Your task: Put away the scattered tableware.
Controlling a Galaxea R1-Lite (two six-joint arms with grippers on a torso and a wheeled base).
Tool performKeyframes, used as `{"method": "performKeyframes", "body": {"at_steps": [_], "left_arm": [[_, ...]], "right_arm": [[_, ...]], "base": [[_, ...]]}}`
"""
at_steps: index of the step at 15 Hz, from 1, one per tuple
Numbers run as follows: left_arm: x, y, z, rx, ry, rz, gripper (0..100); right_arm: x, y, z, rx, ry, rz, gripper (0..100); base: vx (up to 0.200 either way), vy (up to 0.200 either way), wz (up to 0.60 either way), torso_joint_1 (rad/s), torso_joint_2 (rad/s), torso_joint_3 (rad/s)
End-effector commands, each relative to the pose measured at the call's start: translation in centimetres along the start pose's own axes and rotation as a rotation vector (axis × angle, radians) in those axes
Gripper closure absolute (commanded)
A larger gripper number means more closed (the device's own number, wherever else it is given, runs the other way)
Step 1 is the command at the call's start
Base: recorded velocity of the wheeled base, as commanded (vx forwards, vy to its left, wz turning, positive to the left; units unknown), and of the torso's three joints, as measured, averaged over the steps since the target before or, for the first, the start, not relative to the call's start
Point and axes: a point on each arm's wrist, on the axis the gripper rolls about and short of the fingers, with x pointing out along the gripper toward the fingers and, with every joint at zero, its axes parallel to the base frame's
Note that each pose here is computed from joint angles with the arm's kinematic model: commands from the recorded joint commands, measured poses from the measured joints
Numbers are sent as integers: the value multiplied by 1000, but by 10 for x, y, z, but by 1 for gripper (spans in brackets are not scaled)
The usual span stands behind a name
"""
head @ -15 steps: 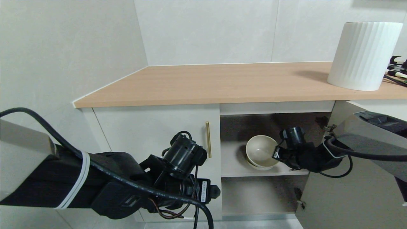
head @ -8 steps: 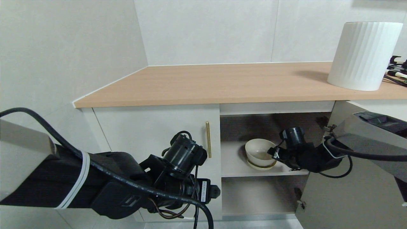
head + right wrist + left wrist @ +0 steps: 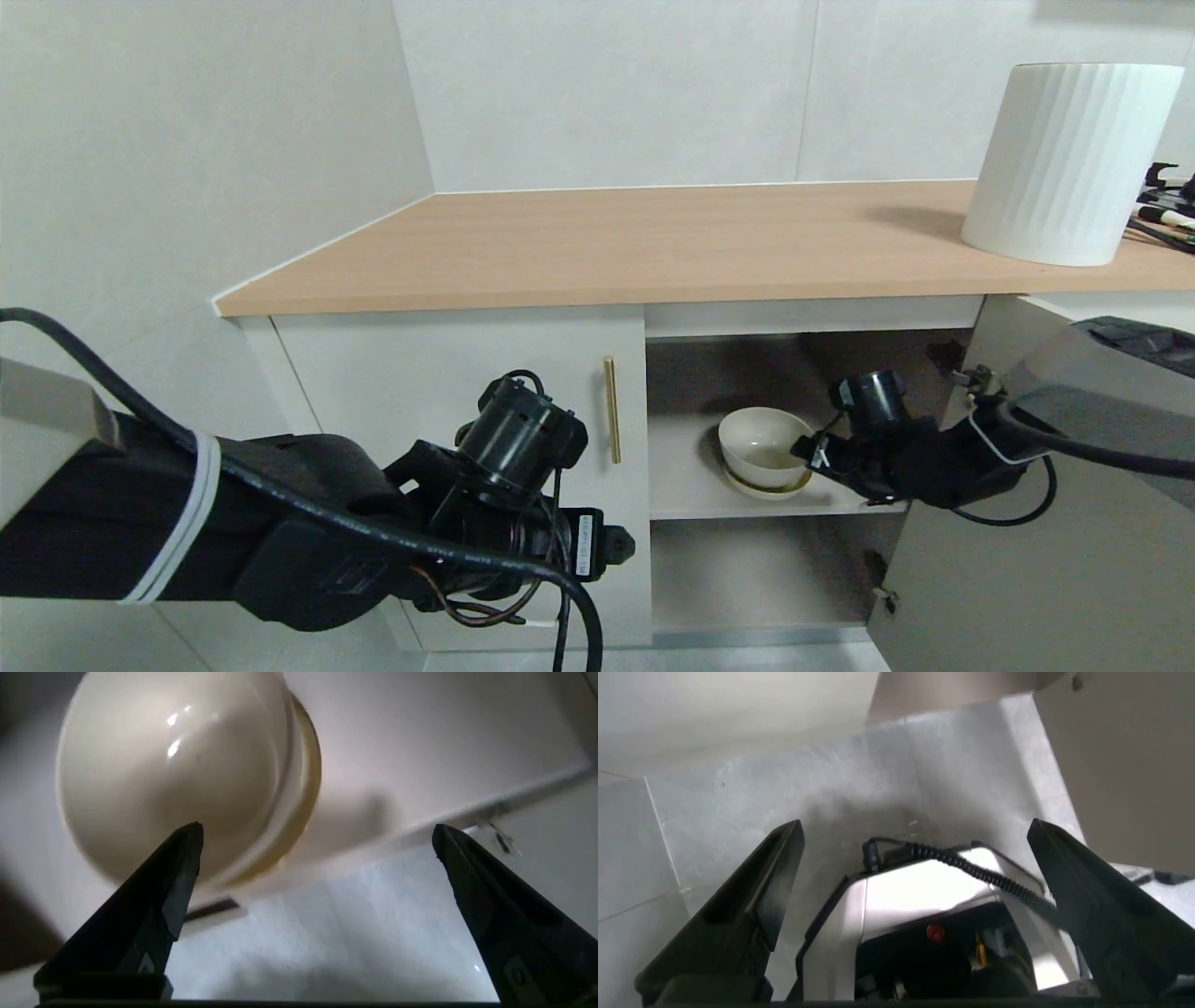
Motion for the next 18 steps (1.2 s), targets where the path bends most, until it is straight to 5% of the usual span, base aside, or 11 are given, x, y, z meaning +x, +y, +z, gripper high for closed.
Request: {"method": "performKeyframes", "body": {"at_steps": [1, 4, 6, 10, 12, 13, 18], "left_arm": [[-32, 10, 14, -41, -88, -20, 0], [-105, 34, 28, -109, -241, -63, 0], [-130, 41, 18, -113, -264, -74, 0], [-161, 60, -16, -108, -297, -93, 0], [-162, 61, -17, -83, -305, -86, 0], [-160, 62, -16, -36, -304, -69, 0], [-157, 62, -16, -31, -293, -59, 0]], "right_arm": [[-96, 1, 15, -46, -28, 136, 0], [-198, -9, 23, -162, -17, 316, 0], [-234, -14, 18, -195, 21, 334, 0], [-285, -30, -10, -276, 99, 376, 0], [-294, -36, -8, -262, 62, 378, 0], [-294, -38, -9, -264, 62, 367, 0], [-289, -46, -21, -323, 94, 346, 0]], "base": [[0, 0, 0, 0, 0, 0], [0, 0, 0, 0, 0, 0], [0, 0, 0, 0, 0, 0], [0, 0, 0, 0, 0, 0], [0, 0, 0, 0, 0, 0], [0, 0, 0, 0, 0, 0], [0, 0, 0, 0, 0, 0]]}}
